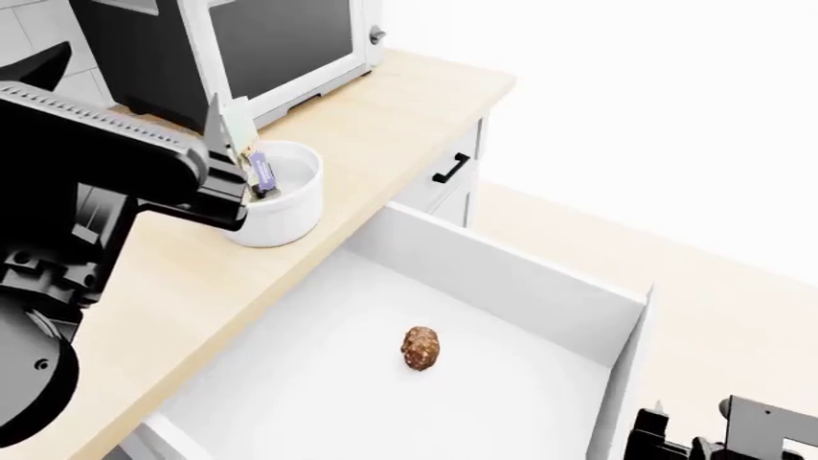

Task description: Place the bar in the bowl and close the drawer.

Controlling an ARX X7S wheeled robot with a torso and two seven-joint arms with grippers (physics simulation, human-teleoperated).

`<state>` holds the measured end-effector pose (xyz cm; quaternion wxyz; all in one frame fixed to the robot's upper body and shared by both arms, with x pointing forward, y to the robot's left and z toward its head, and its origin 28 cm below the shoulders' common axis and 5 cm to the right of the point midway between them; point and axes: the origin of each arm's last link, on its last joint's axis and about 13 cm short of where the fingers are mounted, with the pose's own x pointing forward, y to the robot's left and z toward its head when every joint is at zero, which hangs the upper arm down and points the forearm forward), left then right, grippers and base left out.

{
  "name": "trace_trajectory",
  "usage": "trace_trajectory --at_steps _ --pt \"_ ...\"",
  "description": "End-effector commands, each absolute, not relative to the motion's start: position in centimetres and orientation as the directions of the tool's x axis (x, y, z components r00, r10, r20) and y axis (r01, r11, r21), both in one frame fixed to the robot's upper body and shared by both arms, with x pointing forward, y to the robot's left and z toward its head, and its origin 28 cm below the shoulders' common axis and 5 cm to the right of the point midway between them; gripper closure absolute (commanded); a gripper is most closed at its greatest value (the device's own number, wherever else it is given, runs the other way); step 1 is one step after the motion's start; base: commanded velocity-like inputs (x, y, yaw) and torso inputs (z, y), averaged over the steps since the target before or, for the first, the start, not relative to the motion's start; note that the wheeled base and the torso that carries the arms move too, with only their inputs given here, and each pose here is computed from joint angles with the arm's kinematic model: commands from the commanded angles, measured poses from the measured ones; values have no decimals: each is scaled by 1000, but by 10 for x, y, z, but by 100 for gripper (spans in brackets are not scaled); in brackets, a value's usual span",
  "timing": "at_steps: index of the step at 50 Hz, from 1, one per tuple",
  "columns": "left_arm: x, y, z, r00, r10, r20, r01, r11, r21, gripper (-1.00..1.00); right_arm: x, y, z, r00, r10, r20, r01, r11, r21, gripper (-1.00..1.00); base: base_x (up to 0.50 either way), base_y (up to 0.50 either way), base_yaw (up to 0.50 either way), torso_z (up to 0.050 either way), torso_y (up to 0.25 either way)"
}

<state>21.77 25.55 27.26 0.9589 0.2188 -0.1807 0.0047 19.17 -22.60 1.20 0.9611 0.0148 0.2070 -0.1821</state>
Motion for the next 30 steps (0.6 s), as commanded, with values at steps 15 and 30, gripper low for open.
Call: trace_trajectory --at_steps 15,30 --pt "215 257 275 934 -71 350 -88 904 418 -100 205 -207 -13 849 -146 -508 199 979 50 -100 0 0 1 0 0" --pt "213 259 275 935 -66 349 -92 903 419 -100 248 -173 -24 836 63 -546 21 989 146 -100 0 -1 2 0 0"
